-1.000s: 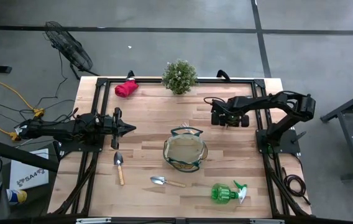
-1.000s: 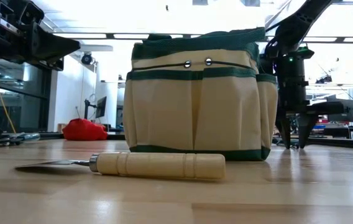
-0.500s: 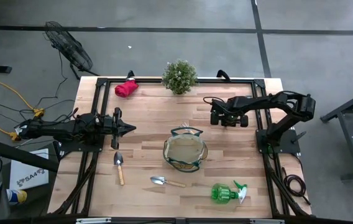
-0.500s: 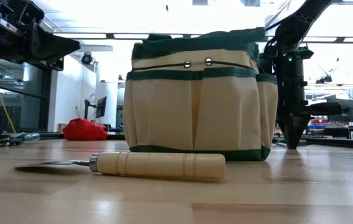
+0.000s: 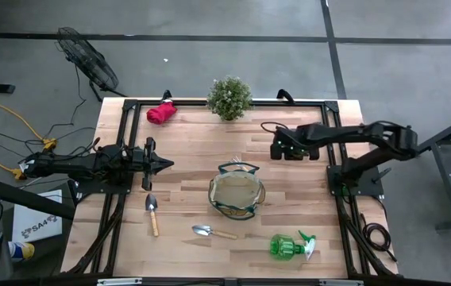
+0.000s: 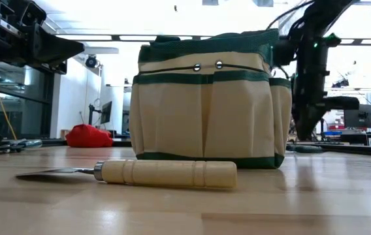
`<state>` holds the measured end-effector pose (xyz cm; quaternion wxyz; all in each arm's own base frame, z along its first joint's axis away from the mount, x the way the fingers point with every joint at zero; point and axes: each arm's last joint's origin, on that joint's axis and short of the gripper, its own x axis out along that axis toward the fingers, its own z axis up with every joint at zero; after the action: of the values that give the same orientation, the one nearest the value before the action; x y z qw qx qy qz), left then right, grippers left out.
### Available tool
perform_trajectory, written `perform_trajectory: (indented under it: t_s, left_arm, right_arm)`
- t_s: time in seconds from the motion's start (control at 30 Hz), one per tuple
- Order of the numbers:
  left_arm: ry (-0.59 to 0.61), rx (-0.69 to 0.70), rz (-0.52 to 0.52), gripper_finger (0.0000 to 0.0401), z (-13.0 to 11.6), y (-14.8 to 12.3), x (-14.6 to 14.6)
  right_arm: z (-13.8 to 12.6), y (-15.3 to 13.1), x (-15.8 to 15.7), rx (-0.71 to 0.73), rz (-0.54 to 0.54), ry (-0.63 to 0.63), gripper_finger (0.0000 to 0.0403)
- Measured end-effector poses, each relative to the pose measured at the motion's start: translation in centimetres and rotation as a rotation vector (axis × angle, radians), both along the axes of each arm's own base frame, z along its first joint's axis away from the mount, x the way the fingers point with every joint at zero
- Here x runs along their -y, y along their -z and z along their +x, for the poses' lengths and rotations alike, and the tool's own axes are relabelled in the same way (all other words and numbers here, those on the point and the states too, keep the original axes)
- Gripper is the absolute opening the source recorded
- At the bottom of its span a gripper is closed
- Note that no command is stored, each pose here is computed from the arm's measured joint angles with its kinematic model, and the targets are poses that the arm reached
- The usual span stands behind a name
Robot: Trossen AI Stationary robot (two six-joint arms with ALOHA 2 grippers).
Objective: Pick & Place Garden tools in Gardening bag
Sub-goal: Put the top green shear scissors into the brown gardening bag
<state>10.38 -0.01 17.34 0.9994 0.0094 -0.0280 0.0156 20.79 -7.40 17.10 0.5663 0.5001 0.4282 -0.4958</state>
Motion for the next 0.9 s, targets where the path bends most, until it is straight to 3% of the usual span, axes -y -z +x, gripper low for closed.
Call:
perform_trajectory:
  t_s: [0.47,0.9]
  left_arm:
    - [0.0,-0.001,0.0,0.0,0.0,0.0,0.0]
    - [0.0,0.0,0.0,0.0,0.0,0.0,0.0]
  right_arm:
    - [-2.8,-5.7,-2.5,0.23,-0.18,-0.04,0.0004]
    - [-4.9,-8.9,-4.8,0.4,-0.282,-0.238,0.0004]
